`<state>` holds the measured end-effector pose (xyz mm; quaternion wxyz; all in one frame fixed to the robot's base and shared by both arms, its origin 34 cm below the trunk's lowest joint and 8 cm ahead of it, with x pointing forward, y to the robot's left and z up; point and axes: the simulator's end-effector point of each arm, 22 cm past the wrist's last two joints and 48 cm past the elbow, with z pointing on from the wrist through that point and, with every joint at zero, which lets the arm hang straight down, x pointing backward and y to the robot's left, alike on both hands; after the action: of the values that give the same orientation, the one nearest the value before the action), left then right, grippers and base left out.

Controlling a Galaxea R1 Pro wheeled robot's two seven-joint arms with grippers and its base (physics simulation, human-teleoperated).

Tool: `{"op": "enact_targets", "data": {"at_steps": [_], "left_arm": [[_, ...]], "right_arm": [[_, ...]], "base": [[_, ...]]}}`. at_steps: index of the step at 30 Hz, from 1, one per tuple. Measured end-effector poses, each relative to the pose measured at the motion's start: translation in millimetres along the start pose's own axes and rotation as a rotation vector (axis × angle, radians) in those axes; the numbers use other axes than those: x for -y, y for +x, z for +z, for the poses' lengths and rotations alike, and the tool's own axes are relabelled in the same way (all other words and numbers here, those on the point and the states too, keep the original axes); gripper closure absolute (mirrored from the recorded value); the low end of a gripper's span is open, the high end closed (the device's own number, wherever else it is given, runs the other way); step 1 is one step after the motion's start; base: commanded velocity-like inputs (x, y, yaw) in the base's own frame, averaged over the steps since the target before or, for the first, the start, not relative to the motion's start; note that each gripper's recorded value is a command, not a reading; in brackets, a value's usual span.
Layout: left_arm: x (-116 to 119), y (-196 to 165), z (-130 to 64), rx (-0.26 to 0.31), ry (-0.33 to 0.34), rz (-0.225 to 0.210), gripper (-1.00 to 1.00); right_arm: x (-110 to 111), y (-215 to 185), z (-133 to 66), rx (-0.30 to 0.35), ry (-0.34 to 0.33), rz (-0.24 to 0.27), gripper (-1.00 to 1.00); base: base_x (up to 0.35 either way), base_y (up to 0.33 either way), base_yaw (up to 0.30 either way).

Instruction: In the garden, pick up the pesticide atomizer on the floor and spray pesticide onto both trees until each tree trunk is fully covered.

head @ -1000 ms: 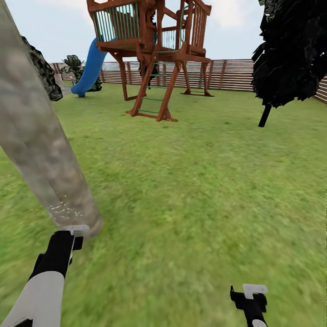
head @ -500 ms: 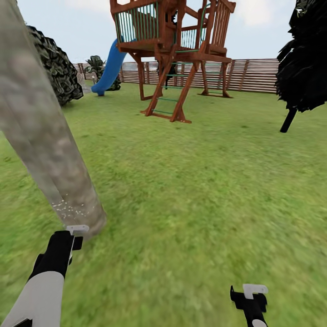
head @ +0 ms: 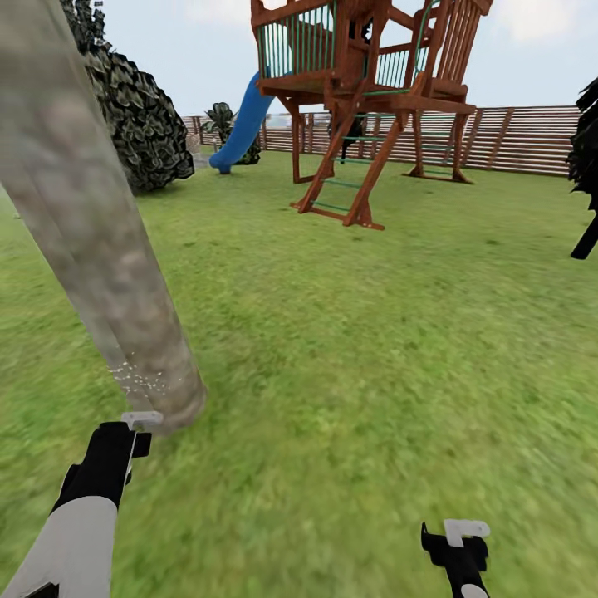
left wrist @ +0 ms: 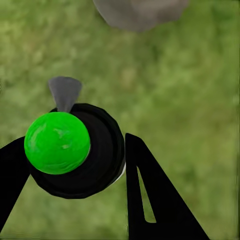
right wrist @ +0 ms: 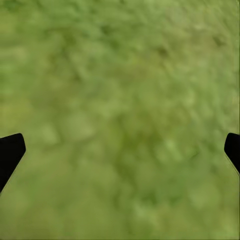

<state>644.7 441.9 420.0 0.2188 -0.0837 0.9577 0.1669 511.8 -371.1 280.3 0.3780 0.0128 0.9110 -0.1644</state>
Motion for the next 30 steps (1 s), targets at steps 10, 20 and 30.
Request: {"op": "enact_targets", "data": {"at_steps": [10, 20, 30], "left_arm": [[1.2, 0.0, -0.1, 0.0, 0.001, 0.001, 1.0], [1.0, -0.3, -0.1, 0.001, 0.001, 0.0, 1.0], [8.1, -41.1, -13.1, 0.058, 0.036, -0.034, 1.0]], "right_arm": [[0.7, 0.5, 0.0, -0.001, 0.0, -0.002, -1.0], [4.4, 0.2, 0.9, 0.001, 0.004, -0.005, -1.0], [8.8, 0.9, 1.5, -0.001, 0.011, -0.006, -1.0]], "base": [[0.183, -0.259, 0.159], [0.12, -0.279, 0.05], [0.004, -0.015, 0.274]]}}
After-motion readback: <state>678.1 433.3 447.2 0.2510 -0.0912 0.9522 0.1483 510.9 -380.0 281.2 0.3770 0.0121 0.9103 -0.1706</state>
